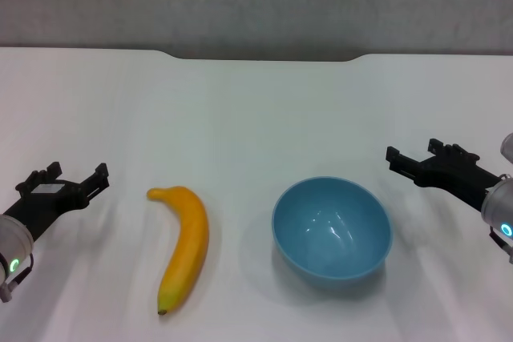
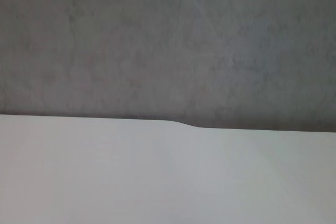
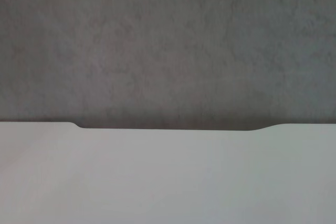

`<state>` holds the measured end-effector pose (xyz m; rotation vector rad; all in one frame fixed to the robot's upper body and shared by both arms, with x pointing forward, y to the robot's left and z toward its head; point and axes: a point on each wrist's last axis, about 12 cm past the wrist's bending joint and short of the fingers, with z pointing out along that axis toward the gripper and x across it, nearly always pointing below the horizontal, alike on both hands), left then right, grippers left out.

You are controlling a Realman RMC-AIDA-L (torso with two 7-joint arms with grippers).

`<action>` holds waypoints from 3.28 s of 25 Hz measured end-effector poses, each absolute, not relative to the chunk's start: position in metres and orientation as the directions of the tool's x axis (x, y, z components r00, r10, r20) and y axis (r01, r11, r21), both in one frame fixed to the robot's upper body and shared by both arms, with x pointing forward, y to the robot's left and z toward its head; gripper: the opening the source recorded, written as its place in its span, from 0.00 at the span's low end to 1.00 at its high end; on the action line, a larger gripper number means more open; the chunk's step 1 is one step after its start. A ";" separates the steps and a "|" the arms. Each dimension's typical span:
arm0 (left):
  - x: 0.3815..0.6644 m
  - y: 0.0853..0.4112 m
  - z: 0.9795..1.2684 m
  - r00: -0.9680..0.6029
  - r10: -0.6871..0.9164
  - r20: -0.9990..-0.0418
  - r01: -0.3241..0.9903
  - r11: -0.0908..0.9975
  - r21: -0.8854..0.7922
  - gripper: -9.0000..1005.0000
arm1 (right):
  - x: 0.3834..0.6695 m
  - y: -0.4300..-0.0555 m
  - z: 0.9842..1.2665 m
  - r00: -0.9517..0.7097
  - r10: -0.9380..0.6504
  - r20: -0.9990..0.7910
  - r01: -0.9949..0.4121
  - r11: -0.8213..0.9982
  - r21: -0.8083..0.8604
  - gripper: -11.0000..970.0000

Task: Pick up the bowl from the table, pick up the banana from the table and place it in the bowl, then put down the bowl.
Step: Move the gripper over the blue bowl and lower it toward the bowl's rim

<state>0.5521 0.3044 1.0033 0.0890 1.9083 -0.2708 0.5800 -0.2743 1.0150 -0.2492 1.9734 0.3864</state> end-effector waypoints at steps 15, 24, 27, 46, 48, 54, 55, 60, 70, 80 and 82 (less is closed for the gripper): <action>0.552 0.304 1.004 -0.346 -0.073 -0.935 0.194 0.970 -0.147 0.89 | 0.581 -0.274 1.015 -0.422 -0.006 -0.906 -0.341 0.928 0.153 0.93; 0.552 0.304 1.005 -0.338 -0.077 -0.938 0.198 0.969 -0.151 0.89 | 0.581 -0.277 1.015 -0.421 -0.005 -0.907 -0.335 0.930 0.151 0.93; 0.551 0.304 1.005 -0.334 -0.076 -0.939 0.202 0.968 -0.150 0.89 | 0.578 -0.281 1.014 -0.421 0.001 -0.907 -0.325 0.933 0.152 0.93; 0.542 0.309 1.011 -0.285 -0.125 -0.950 0.229 0.954 -0.194 0.89 | 0.589 -0.255 1.092 -0.350 -0.119 -0.929 -0.446 0.893 0.053 0.93; 0.542 0.310 1.011 -0.286 -0.125 -0.950 0.227 0.954 -0.194 0.89 | 0.594 -0.253 1.098 -0.395 -0.133 -0.909 -0.467 0.881 0.075 0.93; 0.543 0.309 1.011 -0.286 -0.128 -0.950 0.224 0.955 -0.196 0.89 | 0.611 -0.237 1.112 -0.559 -0.237 -0.795 -0.525 0.843 0.118 0.93; 0.543 0.309 1.011 -0.286 -0.128 -0.950 0.225 0.955 -0.196 0.89 | 0.614 -0.234 1.115 -0.579 -0.258 -0.773 -0.530 0.840 0.116 0.93; 0.544 0.308 1.011 -0.286 -0.127 -0.950 0.229 0.953 -0.197 0.89 | 0.621 -0.224 1.125 -0.670 -0.286 -0.686 -0.524 0.836 0.164 0.93; 0.547 0.305 1.014 -0.276 -0.128 -0.953 0.241 0.950 -0.198 0.89 | 0.632 -0.235 1.136 -0.832 -0.289 -0.472 -0.464 0.831 0.308 0.93; 0.549 0.303 1.015 -0.271 -0.133 -0.953 0.242 0.949 -0.201 0.89 | 0.626 -0.228 1.113 -0.857 -0.340 -0.386 -0.458 0.847 0.271 0.92; 0.550 0.303 1.016 -0.270 -0.133 -0.954 0.243 0.949 -0.201 0.89 | 0.624 -0.226 1.107 -0.862 -0.338 -0.378 -0.453 0.847 0.277 0.92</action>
